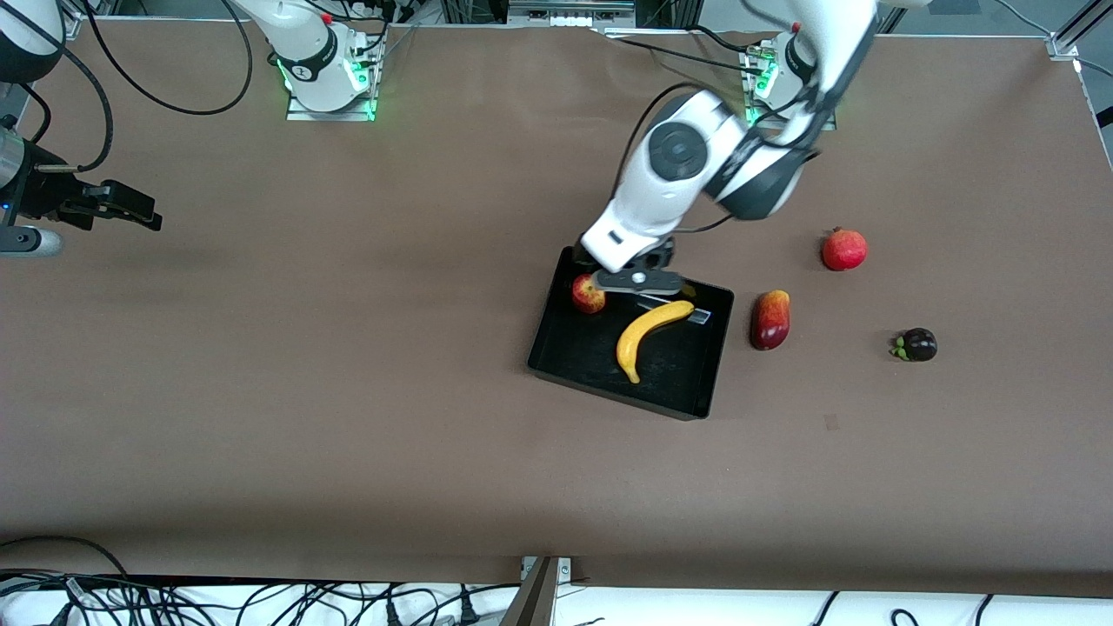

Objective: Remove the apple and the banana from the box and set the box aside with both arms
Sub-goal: 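Reach the left gripper into the black tray and grasp the red apple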

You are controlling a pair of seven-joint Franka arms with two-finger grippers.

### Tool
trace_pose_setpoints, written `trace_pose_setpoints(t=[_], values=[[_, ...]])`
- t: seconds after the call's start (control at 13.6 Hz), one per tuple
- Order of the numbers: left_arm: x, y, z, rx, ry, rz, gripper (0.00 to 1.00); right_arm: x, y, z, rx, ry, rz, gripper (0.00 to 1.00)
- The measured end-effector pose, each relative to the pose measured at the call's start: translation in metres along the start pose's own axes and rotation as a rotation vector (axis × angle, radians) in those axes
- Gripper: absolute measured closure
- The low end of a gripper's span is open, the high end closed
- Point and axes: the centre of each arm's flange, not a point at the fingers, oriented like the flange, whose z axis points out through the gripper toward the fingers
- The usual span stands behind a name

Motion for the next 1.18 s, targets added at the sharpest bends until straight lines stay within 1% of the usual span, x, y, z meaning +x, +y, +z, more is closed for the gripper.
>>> trace_pose_setpoints(t=[0.22,0.44,0.88,1.18], values=[[-0.007,0.010,0.040,0.000,-0.008,0.027,0.00,0.000,0.000,0.000,0.000,0.000,0.000,0.00],[-0.009,0.012,0.055,0.009,0.007,0.054,0.00,0.000,0.000,0.000,0.000,0.000,0.000,0.00],[-0.009,0.005,0.095,0.014,-0.014,0.052,0.00,0.000,0.000,0.000,0.000,0.000,0.000,0.00],[-0.008,0.007,0.098,-0.002,0.002,0.053,0.00,0.000,0.000,0.000,0.000,0.000,0.000,0.00]])
